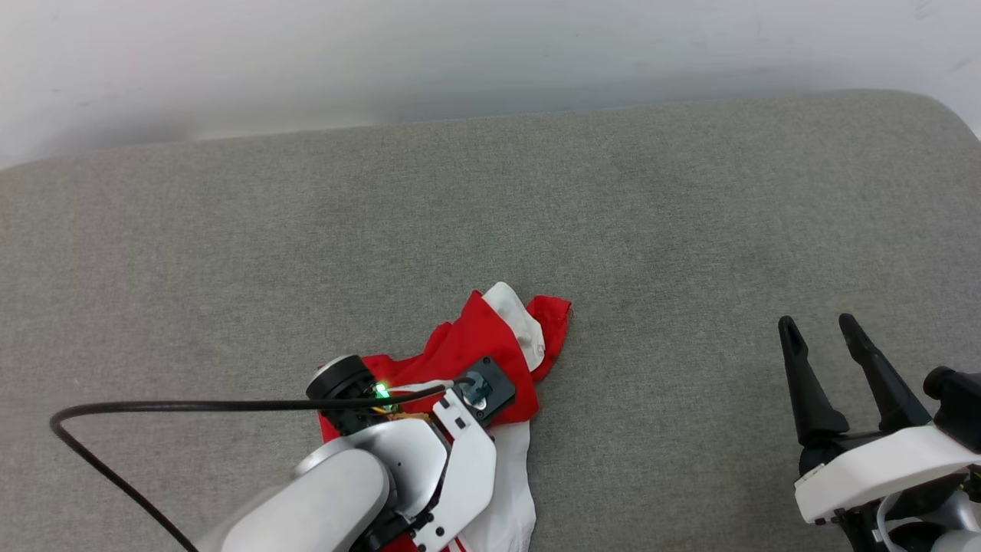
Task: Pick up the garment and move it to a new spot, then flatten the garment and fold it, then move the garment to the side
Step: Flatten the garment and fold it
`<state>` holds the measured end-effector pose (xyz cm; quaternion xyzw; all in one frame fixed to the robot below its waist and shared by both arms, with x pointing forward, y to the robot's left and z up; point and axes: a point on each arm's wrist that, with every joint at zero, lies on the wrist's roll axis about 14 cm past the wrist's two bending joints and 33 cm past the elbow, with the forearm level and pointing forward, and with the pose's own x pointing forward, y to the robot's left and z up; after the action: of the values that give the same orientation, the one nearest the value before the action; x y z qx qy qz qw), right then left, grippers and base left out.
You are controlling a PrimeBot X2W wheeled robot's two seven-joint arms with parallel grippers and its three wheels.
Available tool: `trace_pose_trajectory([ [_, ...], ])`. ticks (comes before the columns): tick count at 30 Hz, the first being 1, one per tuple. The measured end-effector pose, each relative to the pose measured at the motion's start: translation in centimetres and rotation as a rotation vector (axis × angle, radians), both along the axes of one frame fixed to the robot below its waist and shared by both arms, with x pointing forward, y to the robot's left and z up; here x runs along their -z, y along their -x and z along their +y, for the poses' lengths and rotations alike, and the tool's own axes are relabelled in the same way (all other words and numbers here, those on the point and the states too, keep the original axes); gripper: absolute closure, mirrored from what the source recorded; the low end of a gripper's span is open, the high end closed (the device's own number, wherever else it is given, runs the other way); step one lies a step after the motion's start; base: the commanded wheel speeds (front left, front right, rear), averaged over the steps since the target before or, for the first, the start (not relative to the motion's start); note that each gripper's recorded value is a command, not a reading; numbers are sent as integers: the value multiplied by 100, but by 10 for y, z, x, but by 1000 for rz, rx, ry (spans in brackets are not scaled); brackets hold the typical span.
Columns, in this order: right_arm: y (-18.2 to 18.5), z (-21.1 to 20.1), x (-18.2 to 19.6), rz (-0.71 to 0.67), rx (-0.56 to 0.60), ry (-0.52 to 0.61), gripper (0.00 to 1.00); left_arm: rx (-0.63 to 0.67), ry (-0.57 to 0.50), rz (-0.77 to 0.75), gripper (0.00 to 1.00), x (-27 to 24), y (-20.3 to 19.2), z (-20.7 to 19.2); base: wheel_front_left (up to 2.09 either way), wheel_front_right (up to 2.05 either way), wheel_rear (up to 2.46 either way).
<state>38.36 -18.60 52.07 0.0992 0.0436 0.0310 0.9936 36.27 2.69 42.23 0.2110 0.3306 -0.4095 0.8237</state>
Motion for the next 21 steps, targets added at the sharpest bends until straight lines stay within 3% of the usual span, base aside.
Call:
trace_pose_trajectory([
  [5, 1, 1, 0, -1, -2, -5, 0, -1, 50, -75, 100, -21, -15, -4, 0, 0, 0],
  [9, 0, 2, -1, -4, -5, -10, 0, -93, 123, -188, 100, -52, -47, 6, 0, 0, 0],
  [15, -5, 5, 0, -3, -14, -12, 0, -307, 100, -296, 100, -75, -101, 71, 0, 0, 0],
  [21, -11, 8, 7, 17, -22, -13, 0, -466, 32, -262, 100, -54, -126, 131, 0, 0, 0],
])
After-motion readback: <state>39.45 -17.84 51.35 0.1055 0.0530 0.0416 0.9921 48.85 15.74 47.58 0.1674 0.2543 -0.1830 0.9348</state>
